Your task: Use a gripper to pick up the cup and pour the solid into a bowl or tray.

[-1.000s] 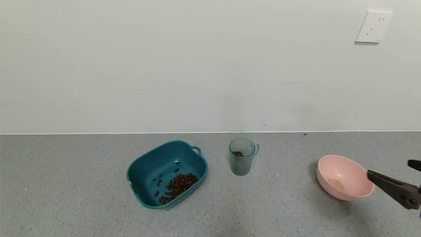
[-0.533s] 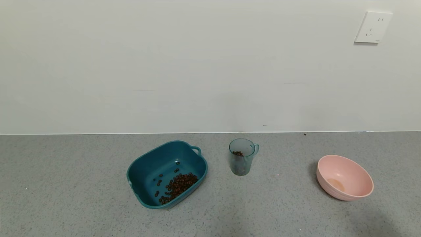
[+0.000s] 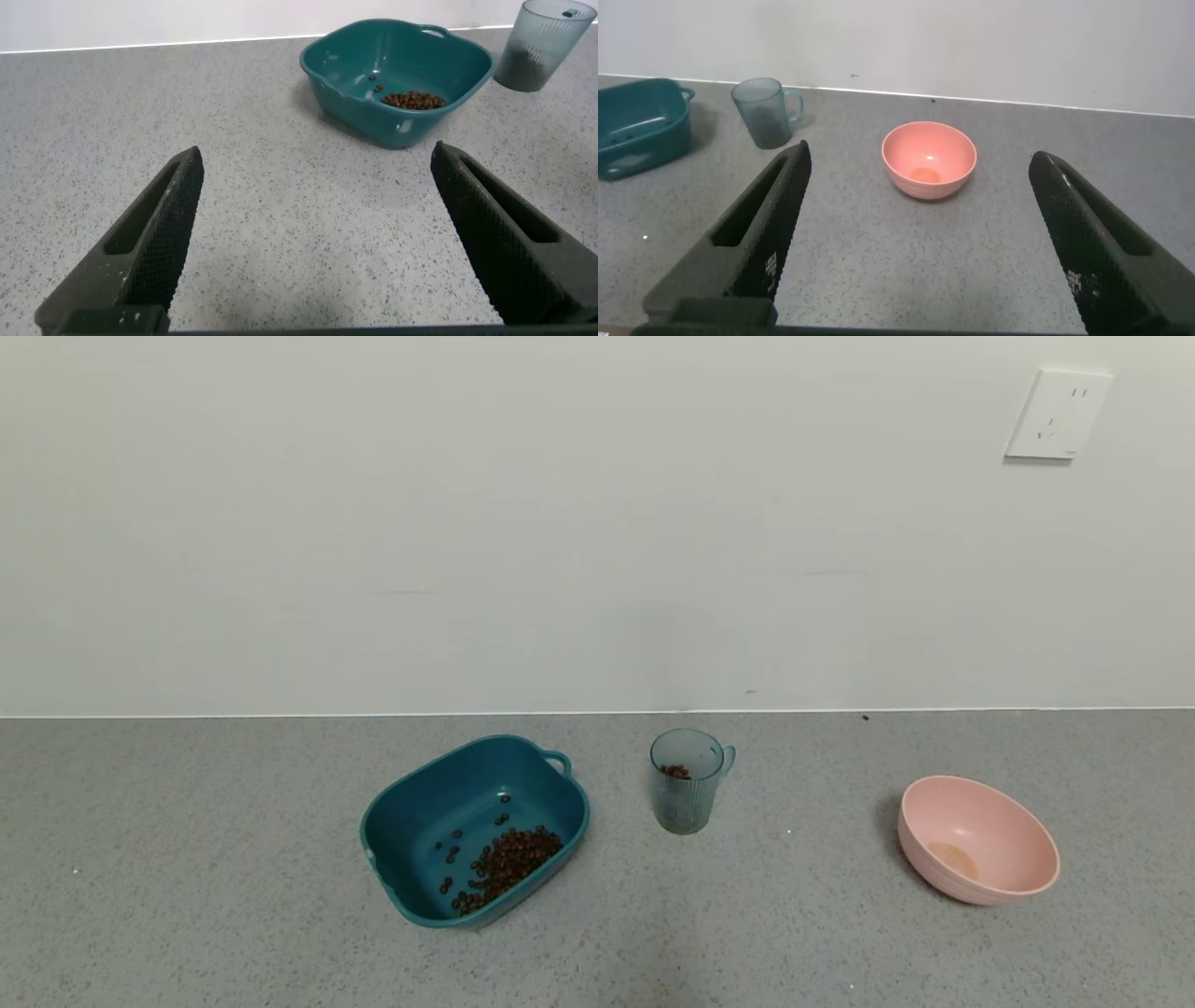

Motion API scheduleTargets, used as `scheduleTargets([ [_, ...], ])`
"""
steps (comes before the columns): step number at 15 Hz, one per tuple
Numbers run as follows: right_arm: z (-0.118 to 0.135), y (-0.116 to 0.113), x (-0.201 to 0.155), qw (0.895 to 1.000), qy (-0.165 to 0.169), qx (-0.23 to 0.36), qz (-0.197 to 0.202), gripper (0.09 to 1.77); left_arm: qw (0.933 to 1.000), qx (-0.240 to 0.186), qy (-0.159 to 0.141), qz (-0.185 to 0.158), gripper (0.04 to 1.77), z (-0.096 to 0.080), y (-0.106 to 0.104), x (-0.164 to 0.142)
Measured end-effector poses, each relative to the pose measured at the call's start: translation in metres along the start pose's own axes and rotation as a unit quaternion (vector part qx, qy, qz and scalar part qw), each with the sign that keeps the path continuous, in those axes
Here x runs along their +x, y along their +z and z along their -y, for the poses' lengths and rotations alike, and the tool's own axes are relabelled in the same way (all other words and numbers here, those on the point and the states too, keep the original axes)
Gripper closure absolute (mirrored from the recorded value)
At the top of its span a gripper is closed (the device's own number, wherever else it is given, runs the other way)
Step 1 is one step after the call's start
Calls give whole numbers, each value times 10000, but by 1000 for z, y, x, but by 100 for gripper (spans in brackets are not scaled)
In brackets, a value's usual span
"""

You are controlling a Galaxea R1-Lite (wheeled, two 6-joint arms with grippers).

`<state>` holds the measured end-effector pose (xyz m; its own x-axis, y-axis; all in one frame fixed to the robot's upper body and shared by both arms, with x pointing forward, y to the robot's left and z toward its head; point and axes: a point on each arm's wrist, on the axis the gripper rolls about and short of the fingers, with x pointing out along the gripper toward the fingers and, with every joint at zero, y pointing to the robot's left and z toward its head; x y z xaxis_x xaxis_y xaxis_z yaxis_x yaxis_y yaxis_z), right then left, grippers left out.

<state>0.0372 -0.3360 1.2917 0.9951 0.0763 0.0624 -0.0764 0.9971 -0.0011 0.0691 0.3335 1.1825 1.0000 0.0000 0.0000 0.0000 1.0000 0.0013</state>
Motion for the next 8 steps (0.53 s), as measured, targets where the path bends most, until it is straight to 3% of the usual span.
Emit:
scheduleTargets([
  [8,0,-44,0,9994,-105,-176,280,16,10000,2,0,0,6,0,0,0],
])
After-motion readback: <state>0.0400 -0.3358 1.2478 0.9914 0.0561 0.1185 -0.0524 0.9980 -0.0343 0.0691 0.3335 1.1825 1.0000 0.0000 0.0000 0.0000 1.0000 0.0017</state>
